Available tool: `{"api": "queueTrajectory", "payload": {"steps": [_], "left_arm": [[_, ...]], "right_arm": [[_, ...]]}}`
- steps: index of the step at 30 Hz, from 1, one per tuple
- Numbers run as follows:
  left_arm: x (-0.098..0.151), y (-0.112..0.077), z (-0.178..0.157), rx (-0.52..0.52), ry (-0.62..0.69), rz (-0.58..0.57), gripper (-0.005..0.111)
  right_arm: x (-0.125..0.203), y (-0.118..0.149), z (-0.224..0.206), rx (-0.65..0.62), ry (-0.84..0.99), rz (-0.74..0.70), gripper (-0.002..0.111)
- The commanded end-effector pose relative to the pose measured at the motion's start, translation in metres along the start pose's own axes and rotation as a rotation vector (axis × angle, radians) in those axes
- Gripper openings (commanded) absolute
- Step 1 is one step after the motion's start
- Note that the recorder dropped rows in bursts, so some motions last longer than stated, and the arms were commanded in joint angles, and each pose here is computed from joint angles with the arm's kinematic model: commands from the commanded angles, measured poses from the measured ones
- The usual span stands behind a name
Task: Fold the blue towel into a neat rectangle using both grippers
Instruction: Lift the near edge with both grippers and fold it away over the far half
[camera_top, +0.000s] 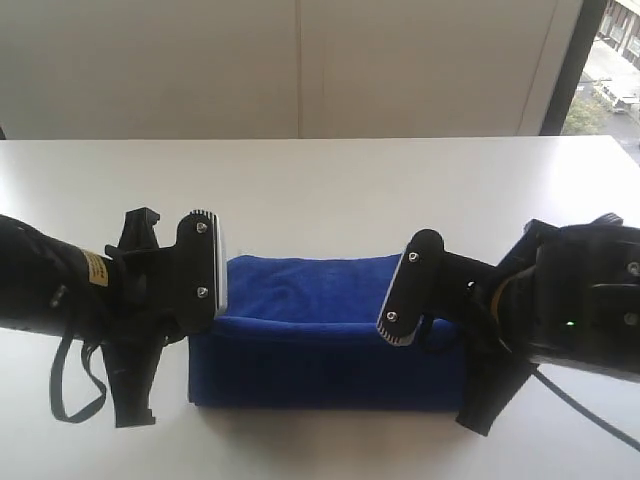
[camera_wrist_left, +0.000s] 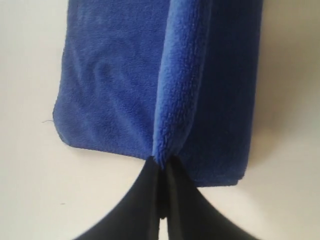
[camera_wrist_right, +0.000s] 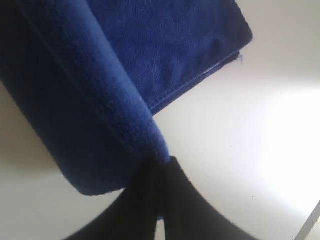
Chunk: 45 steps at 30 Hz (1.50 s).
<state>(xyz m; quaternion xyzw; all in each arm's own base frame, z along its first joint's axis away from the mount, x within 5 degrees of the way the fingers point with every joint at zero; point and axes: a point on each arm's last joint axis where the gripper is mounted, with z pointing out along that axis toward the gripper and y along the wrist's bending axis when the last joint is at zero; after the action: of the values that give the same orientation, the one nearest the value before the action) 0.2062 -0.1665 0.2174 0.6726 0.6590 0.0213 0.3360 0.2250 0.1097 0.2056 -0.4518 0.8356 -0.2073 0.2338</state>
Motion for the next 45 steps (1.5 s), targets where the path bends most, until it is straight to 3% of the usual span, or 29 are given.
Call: {"api": "queueTrajectory", "payload": {"steps": [1,13,21,29,45], "left_arm": [[-0.001,0.004,0.010,-0.034,-0.013,-0.016,0.000],[-0.008,0.022,0.043,-0.133,-0.055,-0.027,0.000],[-0.008,0.057,0.059,-0.178,-0.046,-0.112,0.000],[-0.002,0.075,0.077,-0.189,-0.018,-0.110,0.000],[0.024,0.081,0.114,-0.170,0.048,-0.155,0.000]], "right_arm": [[-0.009,-0.006,0.010,0.042,-0.007,0.050,0.000],[-0.025,-0.041,0.036,0.072,-0.026,0.126,0.000],[-0.030,-0.060,0.050,0.079,-0.070,0.164,0.000],[-0.037,-0.081,0.077,0.082,-0.116,0.178,0.000],[-0.041,-0.082,0.133,0.026,-0.084,0.189,0.000]]}}
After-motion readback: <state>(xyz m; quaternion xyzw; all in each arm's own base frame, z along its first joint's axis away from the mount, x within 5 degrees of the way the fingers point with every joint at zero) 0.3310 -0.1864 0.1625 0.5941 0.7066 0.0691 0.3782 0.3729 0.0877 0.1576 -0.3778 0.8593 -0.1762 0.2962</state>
